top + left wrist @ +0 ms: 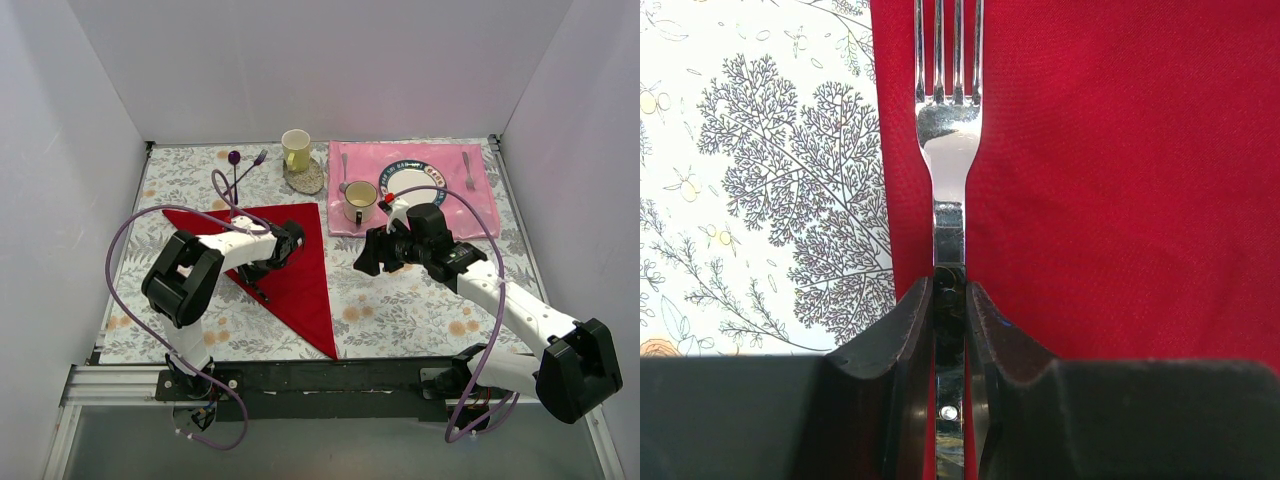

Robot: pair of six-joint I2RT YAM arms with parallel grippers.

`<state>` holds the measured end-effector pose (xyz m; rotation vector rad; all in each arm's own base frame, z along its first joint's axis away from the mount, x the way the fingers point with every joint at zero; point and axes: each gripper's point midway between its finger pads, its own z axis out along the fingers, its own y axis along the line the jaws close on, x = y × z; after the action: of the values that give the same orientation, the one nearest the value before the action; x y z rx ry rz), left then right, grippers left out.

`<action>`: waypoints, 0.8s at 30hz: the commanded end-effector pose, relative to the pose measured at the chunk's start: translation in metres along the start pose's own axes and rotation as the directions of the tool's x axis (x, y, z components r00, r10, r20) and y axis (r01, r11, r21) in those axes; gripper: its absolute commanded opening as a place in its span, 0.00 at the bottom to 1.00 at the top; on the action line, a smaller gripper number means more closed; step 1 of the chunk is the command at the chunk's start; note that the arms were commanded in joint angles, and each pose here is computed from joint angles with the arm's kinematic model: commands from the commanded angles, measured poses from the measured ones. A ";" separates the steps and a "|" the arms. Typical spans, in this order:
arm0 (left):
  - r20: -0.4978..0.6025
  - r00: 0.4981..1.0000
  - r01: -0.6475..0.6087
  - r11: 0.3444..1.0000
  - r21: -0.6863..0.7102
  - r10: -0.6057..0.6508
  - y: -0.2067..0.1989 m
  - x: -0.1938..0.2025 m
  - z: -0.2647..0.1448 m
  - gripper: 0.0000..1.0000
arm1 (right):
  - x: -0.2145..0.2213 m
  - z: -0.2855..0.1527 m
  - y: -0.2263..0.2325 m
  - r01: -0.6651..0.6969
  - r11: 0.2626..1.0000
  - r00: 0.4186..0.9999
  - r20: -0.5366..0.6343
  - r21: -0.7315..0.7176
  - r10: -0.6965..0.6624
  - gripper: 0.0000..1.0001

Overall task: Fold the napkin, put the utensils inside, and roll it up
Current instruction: Place the utensil onto the napkin

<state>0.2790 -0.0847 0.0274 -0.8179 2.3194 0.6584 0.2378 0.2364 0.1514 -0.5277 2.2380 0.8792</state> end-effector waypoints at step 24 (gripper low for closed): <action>-0.026 0.972 0.232 0.971 -0.051 -0.234 -0.022 -0.003 -0.007 0.00 | -0.002 -0.004 0.006 0.012 0.999 0.999 0.033 -0.040 -0.010 0.70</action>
<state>0.2834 -0.0945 0.0259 -0.8154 2.3725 0.7073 0.2330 0.2369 0.1485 -0.5373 2.2432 0.8988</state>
